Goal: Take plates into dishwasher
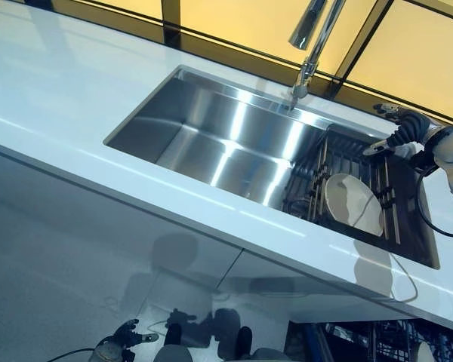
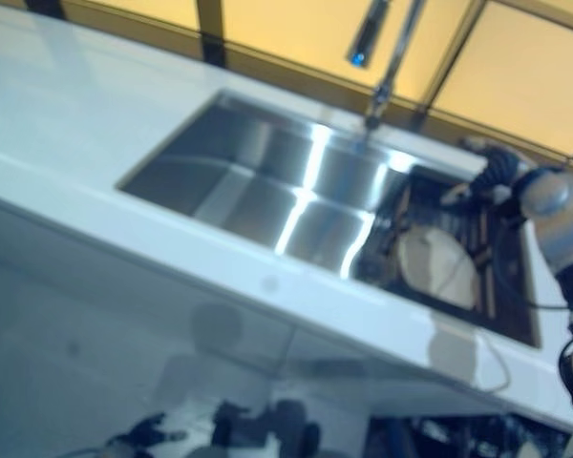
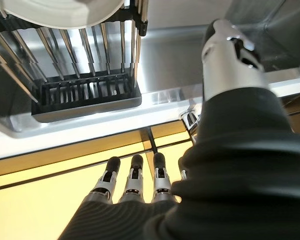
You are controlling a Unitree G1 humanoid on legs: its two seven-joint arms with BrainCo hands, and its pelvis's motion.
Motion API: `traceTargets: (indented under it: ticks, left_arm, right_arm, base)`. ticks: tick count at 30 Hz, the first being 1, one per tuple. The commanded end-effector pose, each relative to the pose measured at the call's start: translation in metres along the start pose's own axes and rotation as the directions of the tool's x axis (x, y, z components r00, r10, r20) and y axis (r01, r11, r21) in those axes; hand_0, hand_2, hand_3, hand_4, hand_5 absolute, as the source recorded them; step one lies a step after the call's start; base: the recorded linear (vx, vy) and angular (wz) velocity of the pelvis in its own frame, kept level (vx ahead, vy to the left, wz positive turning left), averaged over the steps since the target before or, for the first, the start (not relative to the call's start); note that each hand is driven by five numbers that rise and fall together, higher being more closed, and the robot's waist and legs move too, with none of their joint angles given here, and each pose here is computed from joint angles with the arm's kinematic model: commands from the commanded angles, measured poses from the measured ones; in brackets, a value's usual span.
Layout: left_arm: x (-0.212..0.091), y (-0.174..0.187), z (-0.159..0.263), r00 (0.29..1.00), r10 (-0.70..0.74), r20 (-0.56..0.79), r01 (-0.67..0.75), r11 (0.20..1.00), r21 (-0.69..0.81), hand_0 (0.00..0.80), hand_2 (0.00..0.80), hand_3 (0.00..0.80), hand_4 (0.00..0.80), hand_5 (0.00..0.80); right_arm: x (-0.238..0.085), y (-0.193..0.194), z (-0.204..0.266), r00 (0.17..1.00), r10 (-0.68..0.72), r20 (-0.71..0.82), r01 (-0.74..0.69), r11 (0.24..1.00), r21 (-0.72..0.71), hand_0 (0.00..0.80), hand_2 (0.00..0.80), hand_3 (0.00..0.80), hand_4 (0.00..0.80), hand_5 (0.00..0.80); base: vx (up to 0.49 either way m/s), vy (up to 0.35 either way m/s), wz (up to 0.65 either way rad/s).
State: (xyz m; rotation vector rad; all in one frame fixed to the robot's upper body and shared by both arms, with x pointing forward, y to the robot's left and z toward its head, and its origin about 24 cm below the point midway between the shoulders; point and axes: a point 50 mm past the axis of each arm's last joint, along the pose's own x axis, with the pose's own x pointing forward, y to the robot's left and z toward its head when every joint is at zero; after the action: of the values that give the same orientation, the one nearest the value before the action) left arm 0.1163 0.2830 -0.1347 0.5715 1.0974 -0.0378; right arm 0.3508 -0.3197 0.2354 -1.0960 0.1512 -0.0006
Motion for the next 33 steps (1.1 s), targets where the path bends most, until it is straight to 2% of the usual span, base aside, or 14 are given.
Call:
traceTargets:
  ticks: [1,9,18,24,33]
  left_arm:
    - [-0.001,0.008,-0.004,1.0,0.025,0.0,-0.025,0.998,0.049,0.0,0.0,0.0,0.0,0.0]
    - [0.0,0.002,0.006,0.999,0.005,0.044,-0.007,0.999,0.051,0.0,0.0,0.0,0.0,0.0]
    - [0.0,-0.002,0.006,0.999,-0.017,0.035,0.015,0.997,0.077,0.0,0.0,0.0,0.0,0.0]
    - [0.002,-0.004,0.015,0.998,-0.031,0.062,0.025,0.995,0.092,0.0,0.0,0.0,0.0,0.0]
    - [0.004,0.0,0.03,0.994,-0.041,0.097,0.03,0.994,0.108,0.0,0.0,0.0,0.0,0.0]
  right_arm:
    - [-0.004,-0.03,0.011,0.998,-0.069,0.002,0.069,0.996,-0.052,0.0,0.0,0.0,0.0,0.0]
    - [0.006,-0.024,0.009,0.999,-0.007,-0.039,0.005,0.998,-0.055,0.0,0.0,0.0,0.0,0.0]
    - [0.011,-0.024,0.007,0.992,0.085,-0.09,-0.093,0.991,-0.092,0.0,0.0,0.0,0.0,0.0]
    - [0.009,-0.034,0.002,0.992,0.07,-0.106,-0.081,0.991,-0.107,0.0,0.0,0.0,0.0,0.0]
    - [0.008,-0.041,0.025,0.997,0.054,-0.058,-0.065,0.977,-0.203,0.0,0.0,0.0,0.0,0.0]
  base:
    - [0.046,-0.151,0.01]
    - [0.05,-0.134,-0.09]
    - [0.055,-0.094,-0.09]
    - [0.021,-0.037,-0.04]
    - [-0.002,-0.007,-0.02]
